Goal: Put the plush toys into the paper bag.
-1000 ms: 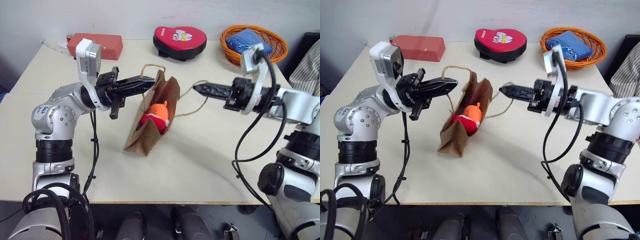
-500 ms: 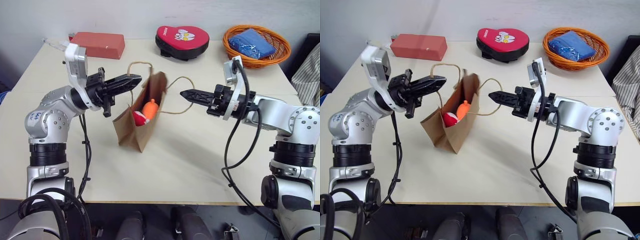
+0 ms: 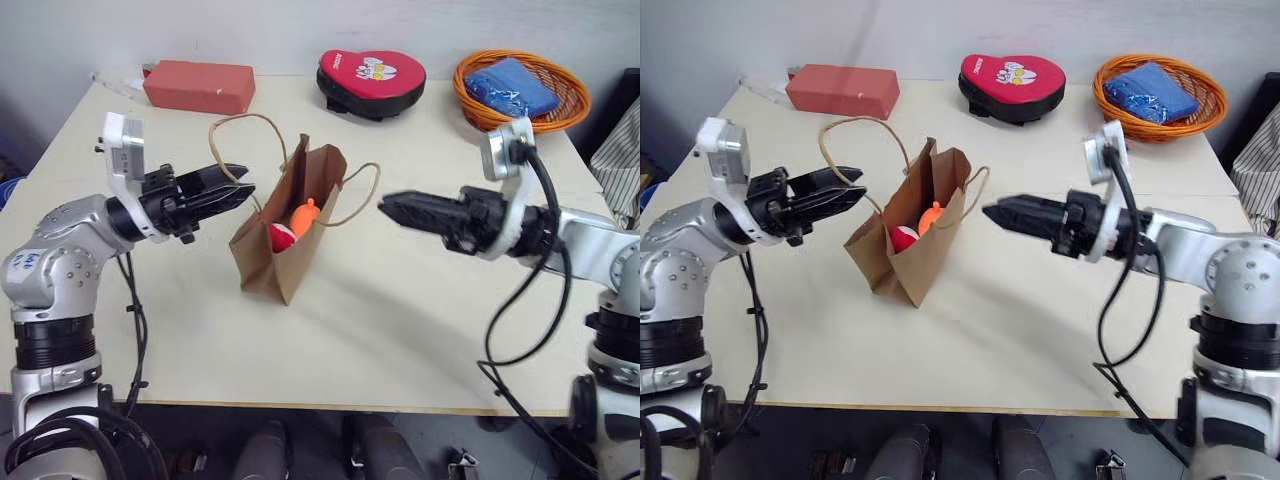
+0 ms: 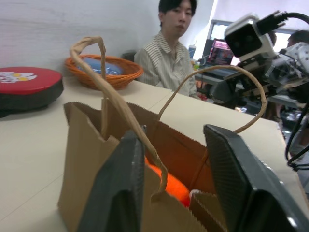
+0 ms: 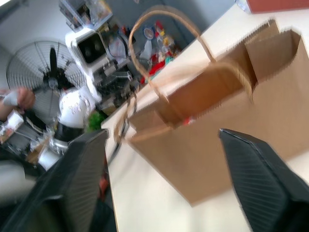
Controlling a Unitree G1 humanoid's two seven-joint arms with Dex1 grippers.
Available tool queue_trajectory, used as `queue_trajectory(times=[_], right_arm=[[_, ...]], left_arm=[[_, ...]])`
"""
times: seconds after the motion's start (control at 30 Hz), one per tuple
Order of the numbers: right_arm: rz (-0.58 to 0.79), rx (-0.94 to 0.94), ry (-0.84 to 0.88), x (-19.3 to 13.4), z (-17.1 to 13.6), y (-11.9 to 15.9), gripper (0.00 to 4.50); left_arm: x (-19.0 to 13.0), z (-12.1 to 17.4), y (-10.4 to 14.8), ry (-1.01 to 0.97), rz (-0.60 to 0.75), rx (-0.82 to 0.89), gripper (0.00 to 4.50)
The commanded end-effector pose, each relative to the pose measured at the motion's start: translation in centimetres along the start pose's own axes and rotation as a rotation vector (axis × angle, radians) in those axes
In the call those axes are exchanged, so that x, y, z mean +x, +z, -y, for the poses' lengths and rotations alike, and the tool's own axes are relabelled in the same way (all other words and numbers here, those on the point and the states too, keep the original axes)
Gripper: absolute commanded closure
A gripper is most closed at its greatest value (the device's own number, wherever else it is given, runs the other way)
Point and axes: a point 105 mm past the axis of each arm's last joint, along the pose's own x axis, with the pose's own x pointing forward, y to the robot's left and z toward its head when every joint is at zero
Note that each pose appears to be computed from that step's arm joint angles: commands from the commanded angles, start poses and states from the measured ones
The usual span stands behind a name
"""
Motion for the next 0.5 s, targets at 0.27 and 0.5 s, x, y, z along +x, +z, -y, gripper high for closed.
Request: queue_trajectory(times=[0.27,0.5], right_arm=[[-0.029,-0.287,-0.020,-0.2,3.6,-4.1,0.97],[0.003,-0.607,0.069,5.0,3.3,-5.7,3.38]], left_arm=[[-7.3,1.4,0.1,0.257,-0.112,0.100,0.83],[-5.4,4.2,-2.7,0.397,-0.020,0.093,0.00]])
